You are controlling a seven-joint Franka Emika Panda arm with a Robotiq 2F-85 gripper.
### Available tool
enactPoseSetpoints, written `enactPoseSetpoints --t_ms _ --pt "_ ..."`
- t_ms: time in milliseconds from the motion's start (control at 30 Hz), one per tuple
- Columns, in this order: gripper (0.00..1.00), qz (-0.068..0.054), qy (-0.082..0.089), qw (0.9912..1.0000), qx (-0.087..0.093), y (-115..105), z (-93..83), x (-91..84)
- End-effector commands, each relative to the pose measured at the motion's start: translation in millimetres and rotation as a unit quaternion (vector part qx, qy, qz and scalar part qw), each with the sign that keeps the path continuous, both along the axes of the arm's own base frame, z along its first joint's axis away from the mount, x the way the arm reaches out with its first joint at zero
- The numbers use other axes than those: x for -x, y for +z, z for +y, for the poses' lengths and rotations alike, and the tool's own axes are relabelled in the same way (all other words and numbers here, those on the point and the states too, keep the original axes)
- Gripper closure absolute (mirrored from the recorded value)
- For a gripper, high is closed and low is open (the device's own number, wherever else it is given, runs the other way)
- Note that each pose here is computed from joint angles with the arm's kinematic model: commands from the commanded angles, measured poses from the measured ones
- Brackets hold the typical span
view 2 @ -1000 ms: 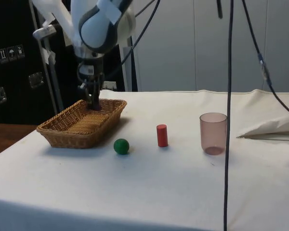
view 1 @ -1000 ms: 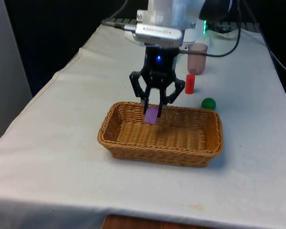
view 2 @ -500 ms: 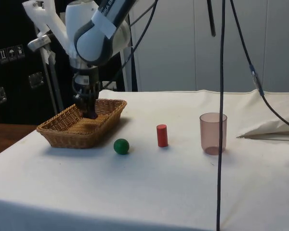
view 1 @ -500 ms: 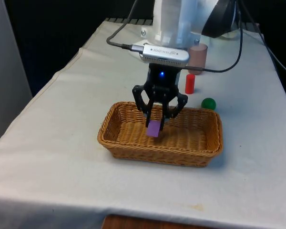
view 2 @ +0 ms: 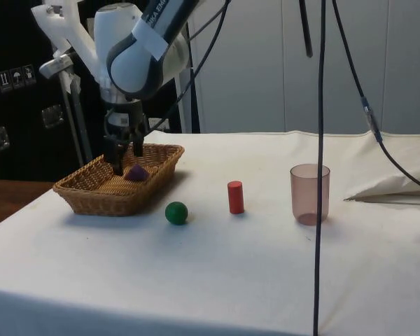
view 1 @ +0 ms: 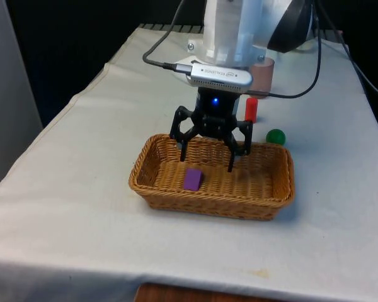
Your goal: Pick up the triangular block and place it into the basket.
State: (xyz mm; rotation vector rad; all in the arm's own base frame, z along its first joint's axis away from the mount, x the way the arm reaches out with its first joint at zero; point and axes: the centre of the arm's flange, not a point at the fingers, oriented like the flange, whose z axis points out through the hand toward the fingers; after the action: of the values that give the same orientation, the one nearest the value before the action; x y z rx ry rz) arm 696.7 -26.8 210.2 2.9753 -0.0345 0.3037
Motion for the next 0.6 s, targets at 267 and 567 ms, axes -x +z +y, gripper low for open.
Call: enactPoseSetpoints --t_ms 267,567 --pt "0.0 0.0 -0.001 0.99999 -0.003 8 0.6 2.6" --pt "0.0 0.0 -0.005 0.99995 -0.009 42 -0.7 9.5"
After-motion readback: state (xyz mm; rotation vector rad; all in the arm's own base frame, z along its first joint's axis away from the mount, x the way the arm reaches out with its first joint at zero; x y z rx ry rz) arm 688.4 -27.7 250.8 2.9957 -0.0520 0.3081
